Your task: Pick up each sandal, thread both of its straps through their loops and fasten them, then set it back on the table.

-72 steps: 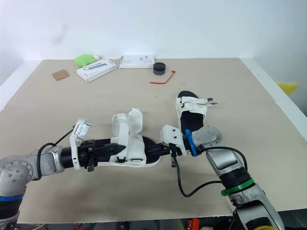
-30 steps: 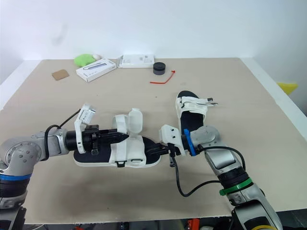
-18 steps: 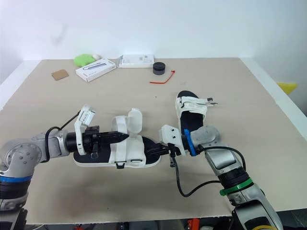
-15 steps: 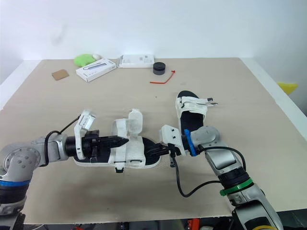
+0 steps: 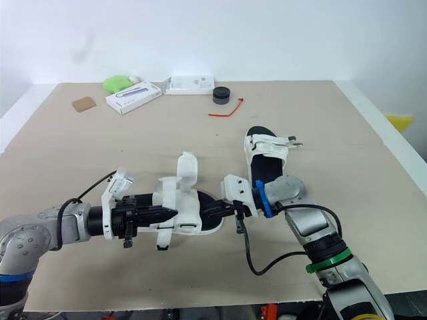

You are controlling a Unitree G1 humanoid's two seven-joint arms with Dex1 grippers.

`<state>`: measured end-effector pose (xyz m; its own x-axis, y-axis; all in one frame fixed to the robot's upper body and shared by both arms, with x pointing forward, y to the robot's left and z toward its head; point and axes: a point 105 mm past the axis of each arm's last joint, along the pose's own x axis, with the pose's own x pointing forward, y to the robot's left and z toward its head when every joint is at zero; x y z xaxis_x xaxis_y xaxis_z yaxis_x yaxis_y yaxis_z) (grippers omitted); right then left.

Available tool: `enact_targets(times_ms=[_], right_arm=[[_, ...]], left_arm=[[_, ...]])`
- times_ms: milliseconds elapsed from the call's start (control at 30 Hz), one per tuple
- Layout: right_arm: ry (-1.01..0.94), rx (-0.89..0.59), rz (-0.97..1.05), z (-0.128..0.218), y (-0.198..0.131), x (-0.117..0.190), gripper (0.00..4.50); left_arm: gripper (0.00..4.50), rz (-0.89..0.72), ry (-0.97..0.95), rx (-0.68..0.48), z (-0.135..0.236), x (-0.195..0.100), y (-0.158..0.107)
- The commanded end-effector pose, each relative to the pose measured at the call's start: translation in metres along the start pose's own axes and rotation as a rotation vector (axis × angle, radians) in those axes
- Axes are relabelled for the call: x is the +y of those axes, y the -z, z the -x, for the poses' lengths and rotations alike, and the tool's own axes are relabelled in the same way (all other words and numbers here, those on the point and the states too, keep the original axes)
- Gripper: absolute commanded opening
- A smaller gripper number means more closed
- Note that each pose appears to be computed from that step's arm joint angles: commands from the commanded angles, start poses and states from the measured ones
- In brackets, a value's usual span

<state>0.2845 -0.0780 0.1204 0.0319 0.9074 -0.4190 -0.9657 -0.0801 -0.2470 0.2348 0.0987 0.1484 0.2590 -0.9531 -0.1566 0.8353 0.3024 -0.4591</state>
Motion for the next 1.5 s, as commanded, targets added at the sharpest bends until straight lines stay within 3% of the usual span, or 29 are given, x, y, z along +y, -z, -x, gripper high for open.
enact_targets(times_ms=[33,100,200,433,500,733,867,1000,1233,1500], right_arm=[[-0.004,-0.012,0.039,0.001,-0.009,0.000,0.00],[-0.004,-0.011,0.039,0.001,-0.009,-0.001,0.00],[-0.003,-0.010,0.040,0.001,-0.008,-0.002,0.00],[-0.008,-0.013,0.040,-0.001,-0.009,-0.002,0.00],[-0.008,-0.014,0.039,-0.001,-0.009,-0.002,0.00],[-0.010,-0.017,0.039,-0.001,-0.009,-0.003,0.00],[-0.012,-0.017,0.039,-0.001,-0.009,-0.003,0.00],[-0.015,-0.018,0.040,-0.002,-0.010,-0.003,0.00],[-0.018,-0.017,0.042,-0.002,-0.010,-0.003,0.00],[-0.022,-0.012,0.043,-0.001,-0.010,-0.002,0.00]], left_arm=[[0.03,-0.059,0.020,-0.001,0.003,-0.009,-0.006],[0.03,-0.076,0.007,-0.003,0.004,-0.008,-0.009],[0.81,-0.089,0.058,-0.010,0.008,-0.016,-0.018],[3.85,-0.182,0.098,0.017,0.018,-0.027,-0.034],[4.42,-0.177,0.111,0.036,0.026,-0.029,-0.039],[4.42,-0.047,0.142,0.130,0.070,-0.034,-0.037],[4.42,0.019,0.220,0.263,0.076,-0.053,-0.001],[4.42,0.033,0.236,0.293,0.073,-0.059,0.021],[4.42,-0.104,0.090,0.273,0.052,-0.030,0.051],[4.42,-0.184,0.033,0.224,0.043,-0.014,0.050]])
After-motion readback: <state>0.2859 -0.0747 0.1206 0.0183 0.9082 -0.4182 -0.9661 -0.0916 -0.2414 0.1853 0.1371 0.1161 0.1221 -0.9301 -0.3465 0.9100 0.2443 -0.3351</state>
